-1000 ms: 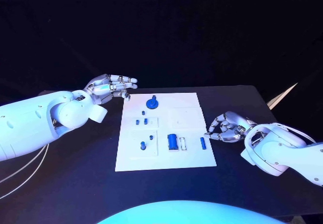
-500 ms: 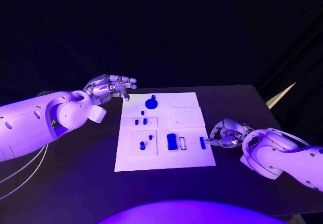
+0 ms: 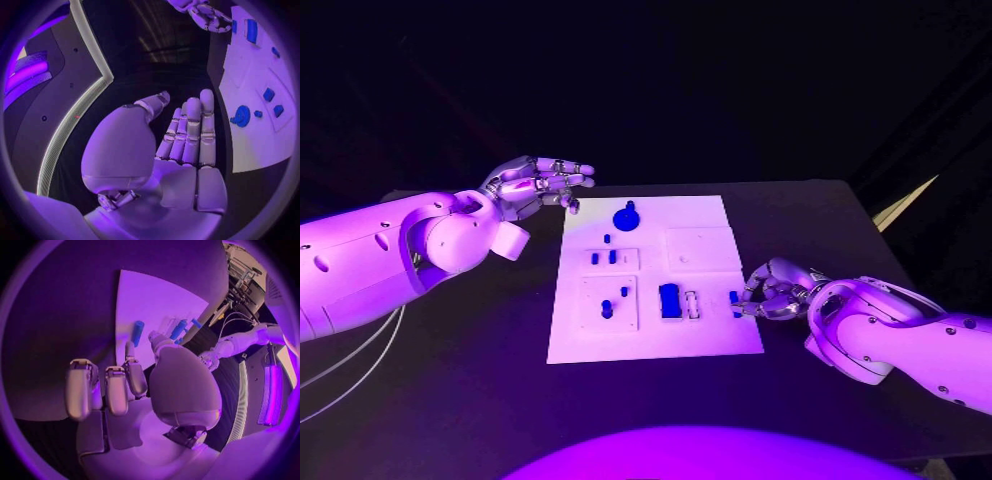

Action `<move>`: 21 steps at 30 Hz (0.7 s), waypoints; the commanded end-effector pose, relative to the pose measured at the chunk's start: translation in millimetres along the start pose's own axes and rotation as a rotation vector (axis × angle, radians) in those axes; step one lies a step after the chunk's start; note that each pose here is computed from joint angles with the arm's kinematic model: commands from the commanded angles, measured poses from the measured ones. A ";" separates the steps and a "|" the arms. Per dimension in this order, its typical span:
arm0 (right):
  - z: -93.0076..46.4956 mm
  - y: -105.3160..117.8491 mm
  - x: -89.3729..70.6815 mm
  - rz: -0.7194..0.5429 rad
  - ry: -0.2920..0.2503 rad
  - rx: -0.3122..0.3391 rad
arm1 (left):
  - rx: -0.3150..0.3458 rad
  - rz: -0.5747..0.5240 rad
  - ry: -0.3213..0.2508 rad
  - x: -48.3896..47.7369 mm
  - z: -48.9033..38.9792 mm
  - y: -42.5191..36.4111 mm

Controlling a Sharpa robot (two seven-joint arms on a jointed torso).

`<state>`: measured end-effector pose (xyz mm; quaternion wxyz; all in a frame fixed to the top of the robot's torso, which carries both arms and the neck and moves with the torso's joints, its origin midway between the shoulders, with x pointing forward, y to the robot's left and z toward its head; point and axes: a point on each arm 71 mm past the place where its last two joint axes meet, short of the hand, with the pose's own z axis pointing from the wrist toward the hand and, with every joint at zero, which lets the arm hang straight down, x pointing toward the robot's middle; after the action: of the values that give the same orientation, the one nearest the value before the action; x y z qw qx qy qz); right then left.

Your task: Assemble the parts on the task board

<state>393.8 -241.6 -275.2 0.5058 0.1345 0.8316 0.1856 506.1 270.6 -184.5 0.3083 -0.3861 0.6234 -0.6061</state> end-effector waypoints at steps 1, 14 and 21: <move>1.6 2.3 2.8 -0.004 0.009 -0.003 | 0.002 -0.003 0.007 1.5 0.4 -0.1; 12.0 -0.1 7.2 -0.050 0.029 0.021 | 0.002 -0.003 0.007 1.4 0.1 -0.1; 16.7 0.4 10.6 -0.093 0.041 0.032 | 0.001 -0.003 0.007 1.2 -0.2 -0.1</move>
<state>406.2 -234.0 -285.4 0.5005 0.1048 0.8448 0.1576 505.8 271.2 -184.6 0.3078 -0.3862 0.6237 -0.6059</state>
